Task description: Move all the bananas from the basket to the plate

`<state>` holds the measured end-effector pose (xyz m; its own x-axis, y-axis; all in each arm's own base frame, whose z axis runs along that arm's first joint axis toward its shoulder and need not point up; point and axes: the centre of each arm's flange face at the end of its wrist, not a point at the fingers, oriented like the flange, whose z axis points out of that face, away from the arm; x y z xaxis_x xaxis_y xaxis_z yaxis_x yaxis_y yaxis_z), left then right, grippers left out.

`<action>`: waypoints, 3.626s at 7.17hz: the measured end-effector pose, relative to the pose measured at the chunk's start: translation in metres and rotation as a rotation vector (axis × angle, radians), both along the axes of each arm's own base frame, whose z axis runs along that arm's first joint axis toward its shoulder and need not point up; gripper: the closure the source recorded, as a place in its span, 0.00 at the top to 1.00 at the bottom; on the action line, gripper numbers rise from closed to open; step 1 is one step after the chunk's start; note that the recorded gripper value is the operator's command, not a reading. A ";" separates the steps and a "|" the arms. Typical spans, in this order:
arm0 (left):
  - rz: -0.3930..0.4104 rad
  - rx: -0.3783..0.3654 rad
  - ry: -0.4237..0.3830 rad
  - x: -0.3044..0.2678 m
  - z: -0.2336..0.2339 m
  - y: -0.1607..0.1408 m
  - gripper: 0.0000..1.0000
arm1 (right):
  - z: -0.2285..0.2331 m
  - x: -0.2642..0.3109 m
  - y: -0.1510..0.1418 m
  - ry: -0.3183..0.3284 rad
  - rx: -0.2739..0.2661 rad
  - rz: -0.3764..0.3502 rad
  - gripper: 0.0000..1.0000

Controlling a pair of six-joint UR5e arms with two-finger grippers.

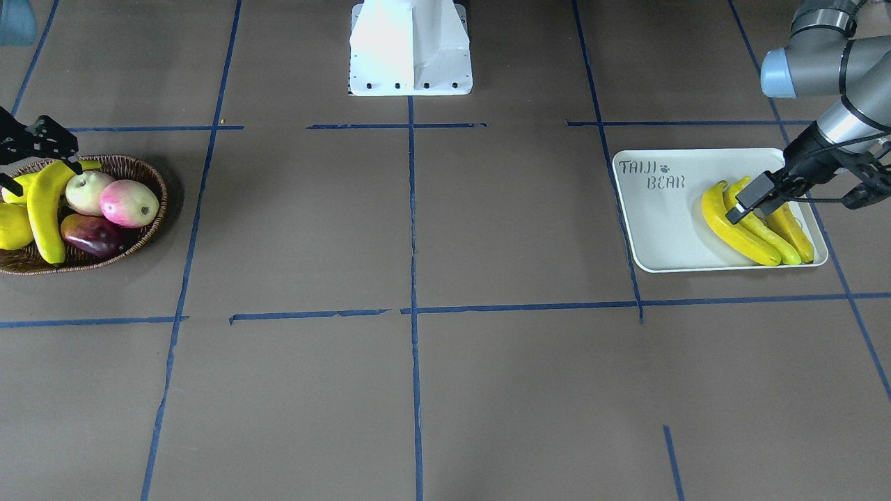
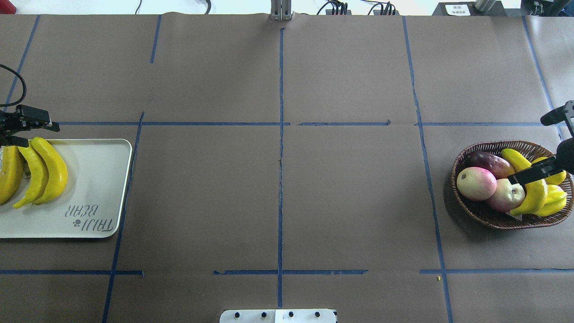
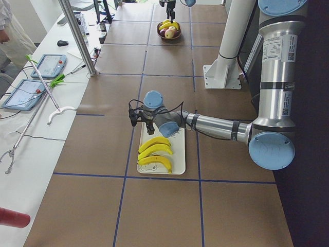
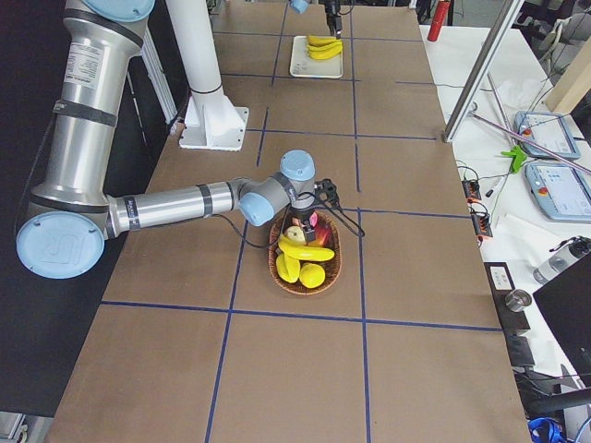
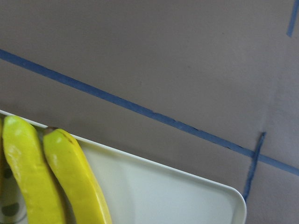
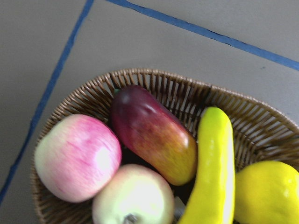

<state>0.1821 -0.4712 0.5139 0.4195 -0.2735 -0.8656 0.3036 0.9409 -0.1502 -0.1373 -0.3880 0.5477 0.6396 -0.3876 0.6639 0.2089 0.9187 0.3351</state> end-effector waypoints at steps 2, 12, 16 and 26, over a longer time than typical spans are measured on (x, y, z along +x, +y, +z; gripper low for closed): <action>0.078 0.031 0.025 0.031 -0.022 0.017 1.00 | 0.035 0.047 0.020 0.061 0.045 -0.027 0.99; 0.399 0.196 -0.248 0.037 -0.056 0.035 1.00 | 0.022 0.029 0.017 0.013 -0.176 0.240 0.84; 0.395 0.197 -0.251 0.036 -0.058 0.034 1.00 | 0.021 -0.015 0.011 0.098 -0.240 0.309 0.78; 0.379 0.206 -0.273 0.035 -0.058 0.033 1.00 | 0.050 -0.059 0.015 0.276 -0.177 0.267 0.45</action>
<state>0.2172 -0.4381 0.4564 0.6747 0.1069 -0.7303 -0.0628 0.9942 0.0876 -0.1962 -0.3735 0.5977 0.8653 -0.0790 0.4950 0.0150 0.9911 0.1319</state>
